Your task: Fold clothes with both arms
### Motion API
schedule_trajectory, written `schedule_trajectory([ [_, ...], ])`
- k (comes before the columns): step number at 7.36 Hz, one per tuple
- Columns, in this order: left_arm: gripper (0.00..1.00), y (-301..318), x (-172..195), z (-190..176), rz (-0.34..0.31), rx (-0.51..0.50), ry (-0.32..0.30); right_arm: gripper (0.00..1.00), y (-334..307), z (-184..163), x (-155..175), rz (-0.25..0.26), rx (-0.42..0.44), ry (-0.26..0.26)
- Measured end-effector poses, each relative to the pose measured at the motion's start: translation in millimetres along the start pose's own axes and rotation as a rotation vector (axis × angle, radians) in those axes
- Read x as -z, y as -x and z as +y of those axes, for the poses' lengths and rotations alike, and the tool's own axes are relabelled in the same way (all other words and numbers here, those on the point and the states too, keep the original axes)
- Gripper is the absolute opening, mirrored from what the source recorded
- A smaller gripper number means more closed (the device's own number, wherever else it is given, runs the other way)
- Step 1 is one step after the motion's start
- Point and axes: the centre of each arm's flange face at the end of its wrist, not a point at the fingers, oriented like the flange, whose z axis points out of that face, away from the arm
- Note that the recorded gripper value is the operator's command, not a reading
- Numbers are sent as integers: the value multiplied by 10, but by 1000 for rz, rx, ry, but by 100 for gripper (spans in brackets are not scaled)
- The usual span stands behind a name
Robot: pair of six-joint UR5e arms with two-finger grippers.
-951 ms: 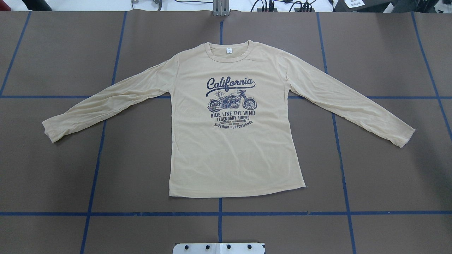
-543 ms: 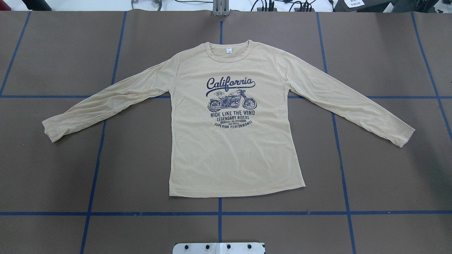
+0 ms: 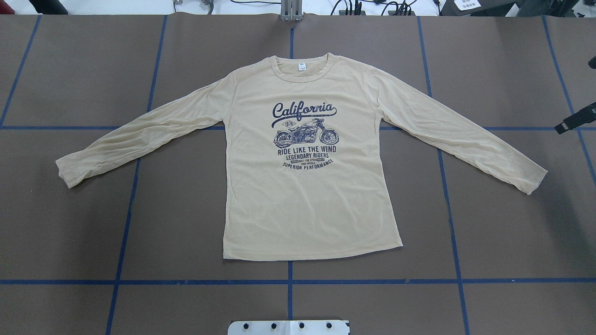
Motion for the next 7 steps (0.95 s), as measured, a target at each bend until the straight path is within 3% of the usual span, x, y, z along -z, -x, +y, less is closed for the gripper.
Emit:
schedule_trajectory([
  [3,100,-58,37,-36,23,-9,-14,99,343,106,-463,5,-3,-12],
  [7,100,-113,56,-51,63,-13,-21,98,245,510,-680,4,-30,44],
])
